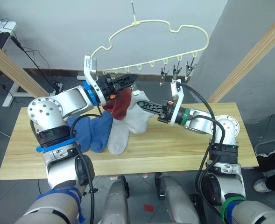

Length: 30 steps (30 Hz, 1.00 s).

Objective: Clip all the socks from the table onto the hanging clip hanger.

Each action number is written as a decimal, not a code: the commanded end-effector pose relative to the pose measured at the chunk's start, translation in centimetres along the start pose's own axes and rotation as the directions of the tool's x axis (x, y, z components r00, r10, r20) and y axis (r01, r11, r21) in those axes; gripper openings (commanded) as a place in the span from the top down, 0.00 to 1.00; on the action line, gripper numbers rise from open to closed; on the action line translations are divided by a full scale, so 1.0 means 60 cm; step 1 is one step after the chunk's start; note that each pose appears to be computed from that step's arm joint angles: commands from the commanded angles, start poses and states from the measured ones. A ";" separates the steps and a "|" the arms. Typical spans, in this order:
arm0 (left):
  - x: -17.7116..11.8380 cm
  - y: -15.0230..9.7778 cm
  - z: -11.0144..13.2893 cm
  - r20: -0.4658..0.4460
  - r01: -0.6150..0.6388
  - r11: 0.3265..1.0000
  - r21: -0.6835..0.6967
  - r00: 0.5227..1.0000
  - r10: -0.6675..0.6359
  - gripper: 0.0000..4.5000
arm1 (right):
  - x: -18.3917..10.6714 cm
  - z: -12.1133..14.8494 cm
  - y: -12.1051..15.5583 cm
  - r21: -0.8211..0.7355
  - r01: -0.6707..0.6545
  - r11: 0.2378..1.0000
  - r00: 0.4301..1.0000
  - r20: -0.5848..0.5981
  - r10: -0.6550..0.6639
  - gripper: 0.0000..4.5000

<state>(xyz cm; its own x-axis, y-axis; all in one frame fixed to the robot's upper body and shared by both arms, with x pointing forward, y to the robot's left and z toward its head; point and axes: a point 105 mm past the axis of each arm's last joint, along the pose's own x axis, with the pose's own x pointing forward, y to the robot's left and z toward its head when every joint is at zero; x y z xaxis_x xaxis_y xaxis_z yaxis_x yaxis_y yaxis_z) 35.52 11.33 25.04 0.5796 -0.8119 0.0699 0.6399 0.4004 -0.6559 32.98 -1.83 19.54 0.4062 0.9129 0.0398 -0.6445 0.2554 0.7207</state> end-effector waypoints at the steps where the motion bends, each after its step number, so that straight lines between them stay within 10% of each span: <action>1: 0.000 -0.007 -0.012 -0.029 0.011 0.997 0.077 1.000 -0.009 0.96 | 0.003 0.011 0.017 -0.023 -0.038 0.999 0.999 0.021 0.039 0.99; 5: -0.004 -0.013 -0.016 -0.035 0.039 0.994 0.100 0.999 -0.036 0.96 | 0.003 0.011 0.016 -0.024 -0.034 0.999 0.999 0.022 0.035 0.99; 19: -0.027 -0.015 -0.008 -0.023 0.026 0.991 0.134 0.999 -0.023 0.00 | 0.015 0.018 0.006 -0.078 -0.003 0.997 1.000 0.025 0.005 1.00; 23: -0.053 -0.022 -0.014 -0.041 -0.020 0.959 0.281 0.999 0.033 0.00 | 0.019 0.025 0.003 -0.139 0.033 0.990 0.998 0.059 -0.025 1.00; 30: -0.078 -0.014 -0.037 0.002 -0.117 0.909 0.401 0.992 0.126 0.00 | 0.000 0.017 -0.010 -0.325 0.108 0.939 0.994 0.042 -0.100 0.45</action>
<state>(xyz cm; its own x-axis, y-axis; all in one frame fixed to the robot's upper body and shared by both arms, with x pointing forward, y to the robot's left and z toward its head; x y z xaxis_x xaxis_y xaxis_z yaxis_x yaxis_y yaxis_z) 31.35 13.66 22.96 0.6296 -0.7753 -0.0504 0.7204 0.6068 -0.3359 34.63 -2.02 19.42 0.5007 0.8653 -0.0222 -0.7338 0.4379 0.5193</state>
